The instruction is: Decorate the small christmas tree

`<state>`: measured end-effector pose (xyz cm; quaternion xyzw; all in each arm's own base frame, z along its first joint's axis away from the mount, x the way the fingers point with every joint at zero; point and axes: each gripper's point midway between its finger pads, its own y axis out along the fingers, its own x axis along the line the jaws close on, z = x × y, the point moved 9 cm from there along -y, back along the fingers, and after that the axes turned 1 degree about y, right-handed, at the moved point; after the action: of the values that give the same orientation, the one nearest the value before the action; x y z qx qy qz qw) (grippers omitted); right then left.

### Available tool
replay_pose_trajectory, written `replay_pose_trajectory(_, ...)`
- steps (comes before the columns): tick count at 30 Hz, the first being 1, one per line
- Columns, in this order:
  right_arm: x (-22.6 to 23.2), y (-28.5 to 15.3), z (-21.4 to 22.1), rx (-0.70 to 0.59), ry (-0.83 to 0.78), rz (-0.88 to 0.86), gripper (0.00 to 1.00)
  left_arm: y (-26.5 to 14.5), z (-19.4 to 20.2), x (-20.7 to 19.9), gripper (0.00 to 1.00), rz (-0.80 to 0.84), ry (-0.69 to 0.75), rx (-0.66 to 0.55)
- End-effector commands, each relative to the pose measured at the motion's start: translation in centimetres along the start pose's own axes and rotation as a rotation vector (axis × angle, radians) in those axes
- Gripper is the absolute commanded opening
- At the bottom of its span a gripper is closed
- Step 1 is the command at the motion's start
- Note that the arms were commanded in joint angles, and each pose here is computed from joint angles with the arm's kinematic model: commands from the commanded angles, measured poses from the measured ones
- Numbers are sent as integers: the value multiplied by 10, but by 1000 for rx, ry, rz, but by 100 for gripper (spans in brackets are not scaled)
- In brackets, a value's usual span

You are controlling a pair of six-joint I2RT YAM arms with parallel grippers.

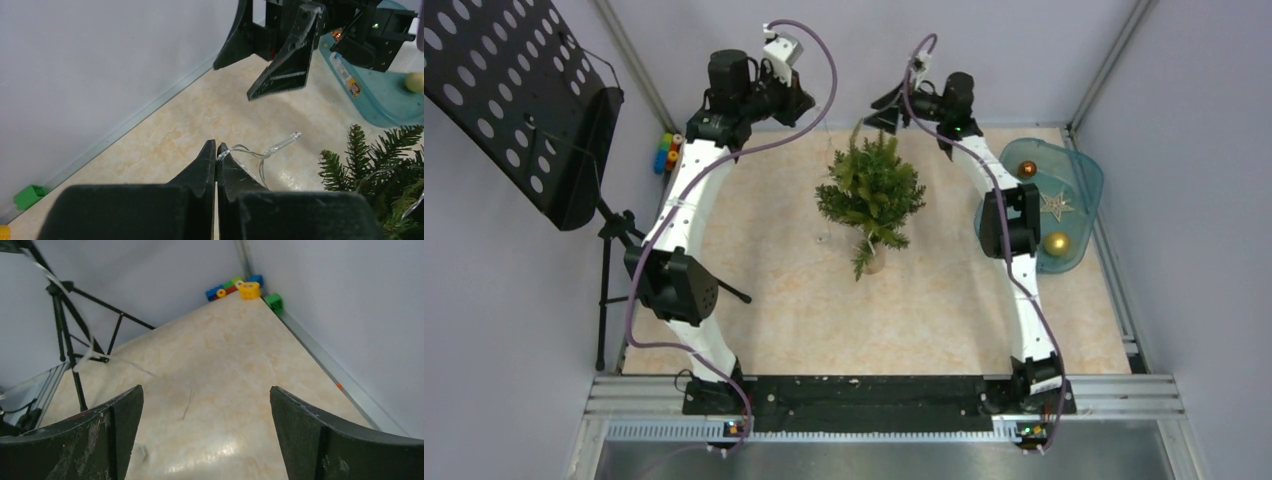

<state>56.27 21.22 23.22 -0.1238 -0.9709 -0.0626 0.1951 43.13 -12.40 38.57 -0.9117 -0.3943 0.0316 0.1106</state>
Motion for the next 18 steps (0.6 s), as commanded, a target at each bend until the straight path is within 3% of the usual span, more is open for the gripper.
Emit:
replay_pose_trajectory(1,52,44,-20,0,-252,-206,95,-12,-31,-10,0,38,6,-100)
replay_pose_trajectory(10,69,77,24,59,-266,-328,96,-17,-37,-17,0,71,-29,-118)
replay_pose_trajectory(18,68,75,52,150,-205,-425,95,-18,-36,-14,0,34,-22,-109)
